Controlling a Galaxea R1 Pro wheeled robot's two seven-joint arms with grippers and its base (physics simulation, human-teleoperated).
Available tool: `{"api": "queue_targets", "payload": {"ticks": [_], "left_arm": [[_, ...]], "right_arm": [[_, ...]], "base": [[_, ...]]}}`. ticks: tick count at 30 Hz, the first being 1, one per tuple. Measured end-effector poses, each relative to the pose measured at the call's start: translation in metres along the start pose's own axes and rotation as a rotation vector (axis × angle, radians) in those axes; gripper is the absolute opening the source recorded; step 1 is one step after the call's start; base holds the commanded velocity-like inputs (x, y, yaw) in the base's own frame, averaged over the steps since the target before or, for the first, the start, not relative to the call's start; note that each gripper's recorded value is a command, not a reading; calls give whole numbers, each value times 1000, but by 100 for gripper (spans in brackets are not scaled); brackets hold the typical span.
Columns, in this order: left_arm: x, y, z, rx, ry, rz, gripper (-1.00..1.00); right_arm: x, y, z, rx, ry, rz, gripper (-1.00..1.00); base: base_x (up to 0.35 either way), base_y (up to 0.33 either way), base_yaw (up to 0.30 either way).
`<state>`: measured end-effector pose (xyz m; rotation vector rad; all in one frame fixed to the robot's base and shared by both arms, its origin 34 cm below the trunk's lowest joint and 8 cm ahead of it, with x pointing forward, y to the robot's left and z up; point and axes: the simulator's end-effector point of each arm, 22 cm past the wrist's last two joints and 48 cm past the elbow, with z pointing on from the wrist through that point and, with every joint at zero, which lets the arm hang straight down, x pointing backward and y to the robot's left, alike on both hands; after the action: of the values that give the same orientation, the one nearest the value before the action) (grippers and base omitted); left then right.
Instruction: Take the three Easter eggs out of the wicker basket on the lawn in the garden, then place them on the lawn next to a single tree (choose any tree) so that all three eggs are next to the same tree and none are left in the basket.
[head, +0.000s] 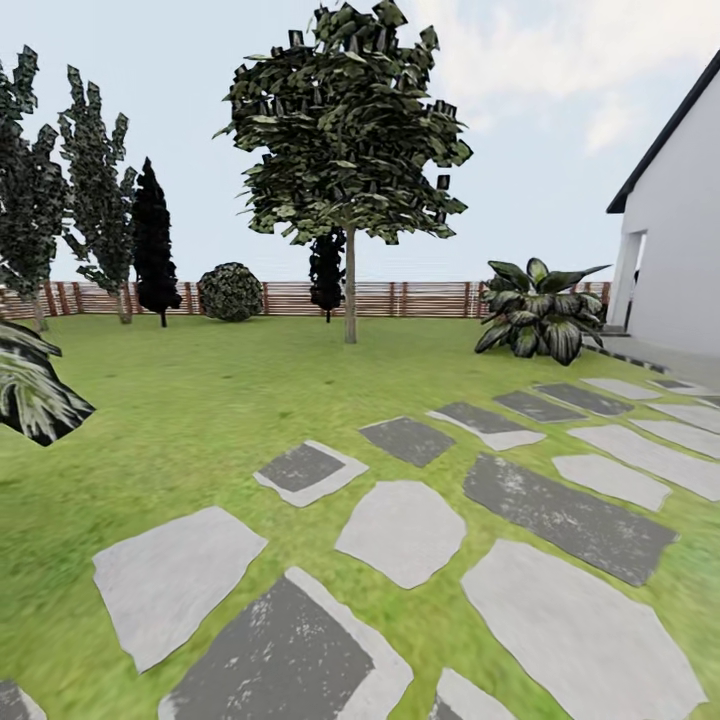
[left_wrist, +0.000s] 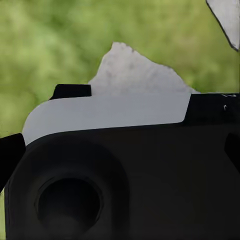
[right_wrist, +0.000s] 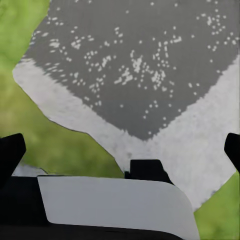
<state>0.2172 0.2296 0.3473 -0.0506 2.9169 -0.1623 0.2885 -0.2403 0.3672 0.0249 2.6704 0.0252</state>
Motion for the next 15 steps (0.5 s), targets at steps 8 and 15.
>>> {"api": "queue_targets", "payload": {"ticks": [8, 15], "left_arm": [[0, 0, 0, 0, 0, -1, 100], [0, 0, 0, 0, 0, 0, 100]], "right_arm": [[0, 0, 0, 0, 0, 0, 100], [0, 0, 0, 0, 0, 0, 100]], "base": [[330, 0, 177], [330, 0, 177]]}}
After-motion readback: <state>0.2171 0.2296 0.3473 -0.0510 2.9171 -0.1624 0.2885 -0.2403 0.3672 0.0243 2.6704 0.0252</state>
